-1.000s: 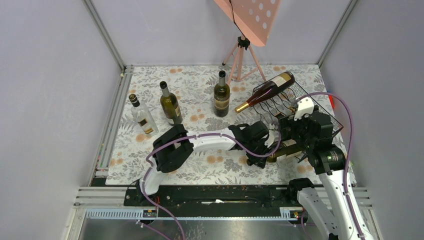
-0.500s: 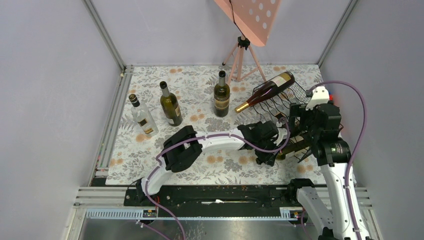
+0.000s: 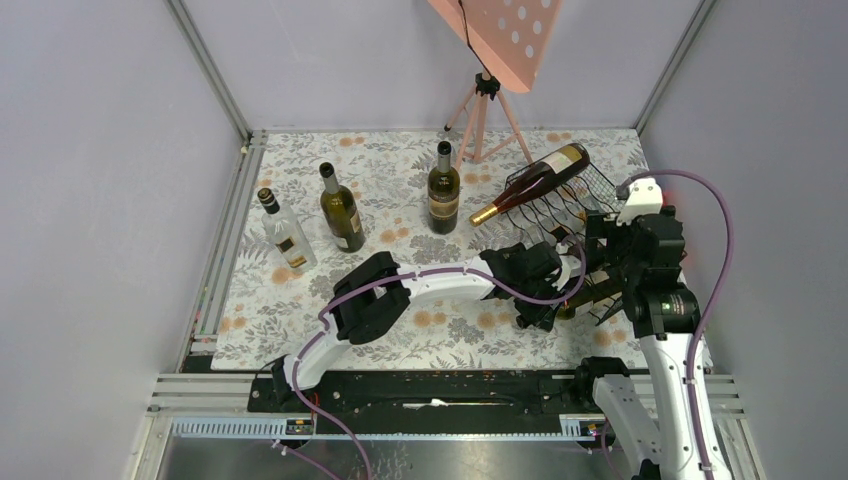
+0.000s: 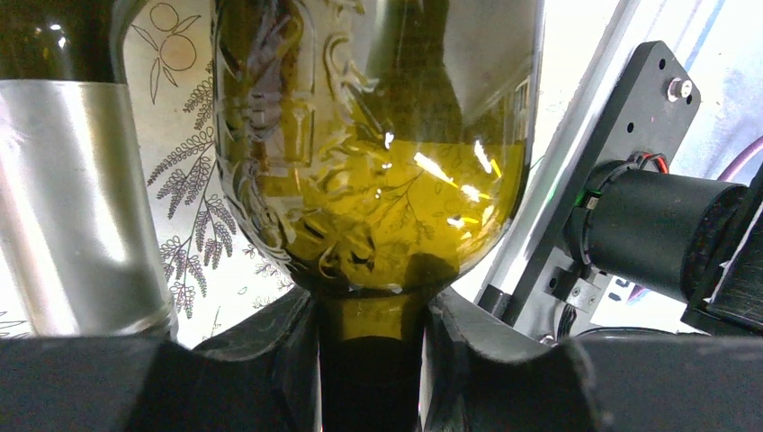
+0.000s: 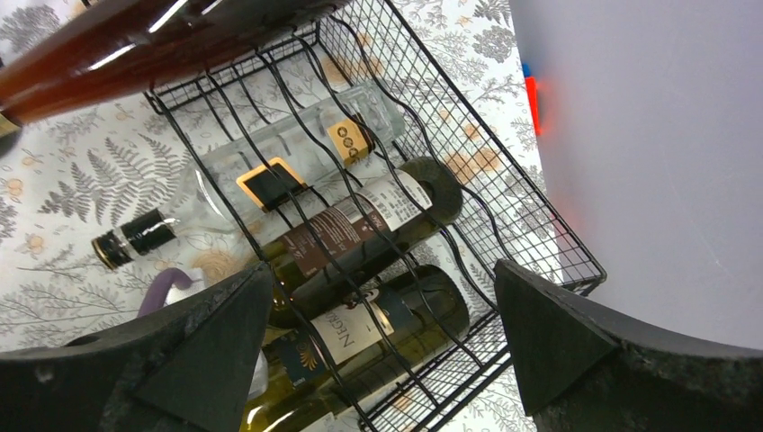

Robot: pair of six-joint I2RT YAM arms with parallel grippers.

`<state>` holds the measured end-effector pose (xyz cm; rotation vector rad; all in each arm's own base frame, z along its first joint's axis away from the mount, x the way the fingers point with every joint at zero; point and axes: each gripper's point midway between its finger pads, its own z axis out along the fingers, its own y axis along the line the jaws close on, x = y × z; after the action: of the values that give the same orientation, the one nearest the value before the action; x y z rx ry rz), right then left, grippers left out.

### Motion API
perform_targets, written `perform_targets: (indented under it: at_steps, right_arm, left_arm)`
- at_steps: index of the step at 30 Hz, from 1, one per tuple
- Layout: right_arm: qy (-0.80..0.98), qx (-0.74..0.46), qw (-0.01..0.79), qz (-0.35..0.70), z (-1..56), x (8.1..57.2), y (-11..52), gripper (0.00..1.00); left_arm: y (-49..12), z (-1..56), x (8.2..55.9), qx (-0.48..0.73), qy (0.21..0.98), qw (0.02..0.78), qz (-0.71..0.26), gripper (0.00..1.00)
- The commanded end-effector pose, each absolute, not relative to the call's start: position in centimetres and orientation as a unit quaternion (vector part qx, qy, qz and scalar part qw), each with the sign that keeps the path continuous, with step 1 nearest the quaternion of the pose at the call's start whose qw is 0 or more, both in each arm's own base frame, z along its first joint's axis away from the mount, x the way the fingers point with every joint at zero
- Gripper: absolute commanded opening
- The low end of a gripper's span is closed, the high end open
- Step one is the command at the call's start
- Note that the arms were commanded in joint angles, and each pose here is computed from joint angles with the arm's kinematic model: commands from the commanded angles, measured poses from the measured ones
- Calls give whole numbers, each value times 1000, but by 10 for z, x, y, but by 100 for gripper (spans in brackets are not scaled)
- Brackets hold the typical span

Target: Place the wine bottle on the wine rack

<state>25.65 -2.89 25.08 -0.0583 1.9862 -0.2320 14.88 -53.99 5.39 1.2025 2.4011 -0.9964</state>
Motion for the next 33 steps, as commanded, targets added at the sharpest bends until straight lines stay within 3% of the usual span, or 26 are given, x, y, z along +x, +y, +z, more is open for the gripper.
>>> perform_targets:
  at_steps: [1, 25, 33]
  right_arm:
    - [828, -29, 543, -139, 251, 256, -47, 100]
    - [839, 41, 536, -79, 264, 268, -50, 100]
    - [838, 35, 539, -73, 262, 269, -47, 100]
  left_arm:
    - [-578, 130, 188, 398, 780, 254, -410, 0]
    - [-609, 128, 194, 349, 781, 237, -460, 0]
    - [-629, 126, 190, 333, 778, 226, -483, 4]
